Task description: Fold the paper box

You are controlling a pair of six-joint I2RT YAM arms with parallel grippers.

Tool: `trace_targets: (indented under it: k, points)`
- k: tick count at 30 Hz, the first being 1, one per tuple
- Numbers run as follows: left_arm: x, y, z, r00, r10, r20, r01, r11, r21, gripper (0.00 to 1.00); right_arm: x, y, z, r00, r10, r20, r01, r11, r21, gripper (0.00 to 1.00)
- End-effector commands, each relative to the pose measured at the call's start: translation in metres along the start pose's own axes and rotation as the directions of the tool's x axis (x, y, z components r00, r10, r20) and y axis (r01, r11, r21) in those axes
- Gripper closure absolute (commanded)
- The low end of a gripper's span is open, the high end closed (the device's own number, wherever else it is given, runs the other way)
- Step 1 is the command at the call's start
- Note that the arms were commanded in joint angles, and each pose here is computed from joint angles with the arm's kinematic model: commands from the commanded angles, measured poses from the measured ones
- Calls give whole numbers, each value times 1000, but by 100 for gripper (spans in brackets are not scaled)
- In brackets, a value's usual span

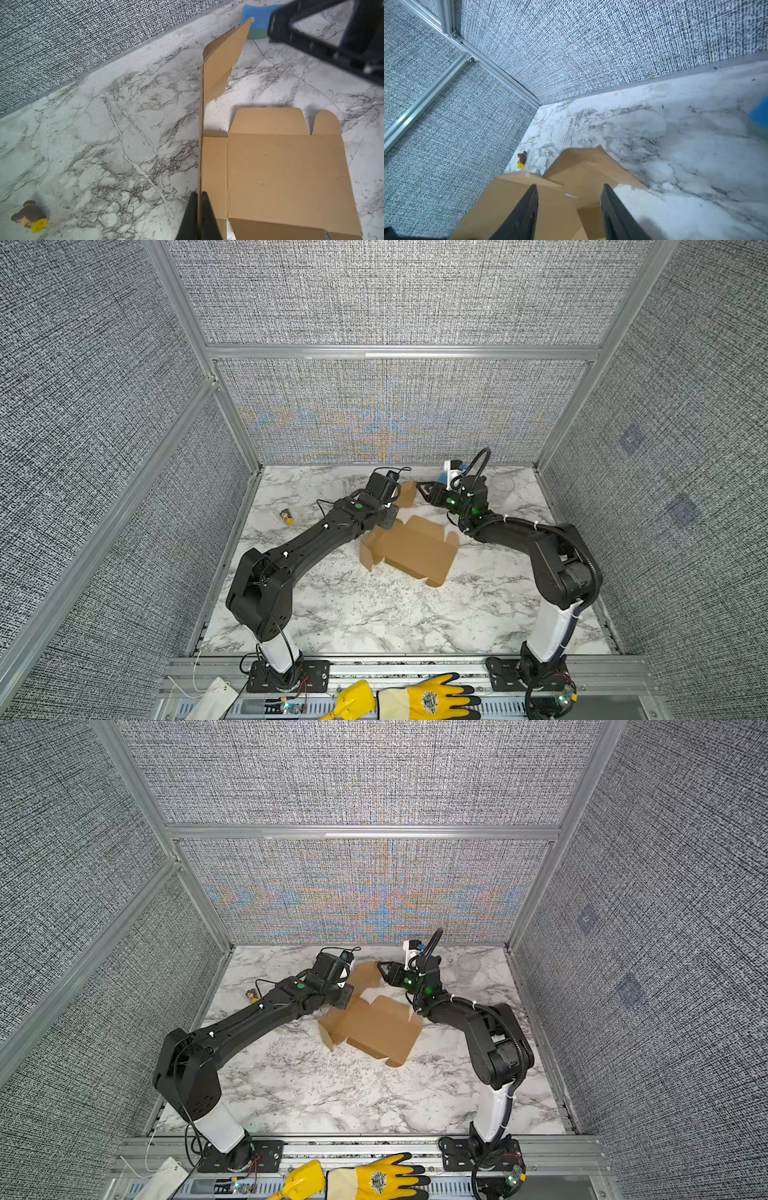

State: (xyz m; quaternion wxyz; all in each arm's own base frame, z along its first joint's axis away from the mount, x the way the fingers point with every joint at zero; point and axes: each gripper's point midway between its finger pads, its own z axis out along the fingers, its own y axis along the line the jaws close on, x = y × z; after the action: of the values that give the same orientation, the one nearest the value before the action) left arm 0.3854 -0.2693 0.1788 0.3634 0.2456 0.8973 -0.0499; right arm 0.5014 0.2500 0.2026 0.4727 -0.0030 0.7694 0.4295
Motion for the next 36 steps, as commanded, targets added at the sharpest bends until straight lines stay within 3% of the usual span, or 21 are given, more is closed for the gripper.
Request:
trace_targets:
  k: [1,8,25,31,36]
  points:
    - [11,-2,2,999,15,-48,-14,1000,13,100,7,-15,8,996,46,-75,-40,996,85,49]
    - [10,-4,1,998,17,-53,-16,1000,21,100,12,-13,22,991,44,-128,-32,995,96,49]
    - [11,2,3,997,30,-69,-31,999,-14,100,53,30,3,977,-99,-191,125,983,133,49]
    - [14,8,4,994,51,-92,-56,997,-52,100,42,15,-5,976,-123,-181,157,969,189,49]
    - [14,18,4,988,91,-122,-104,988,-111,100,24,-8,-19,986,-88,-143,117,970,215,49]
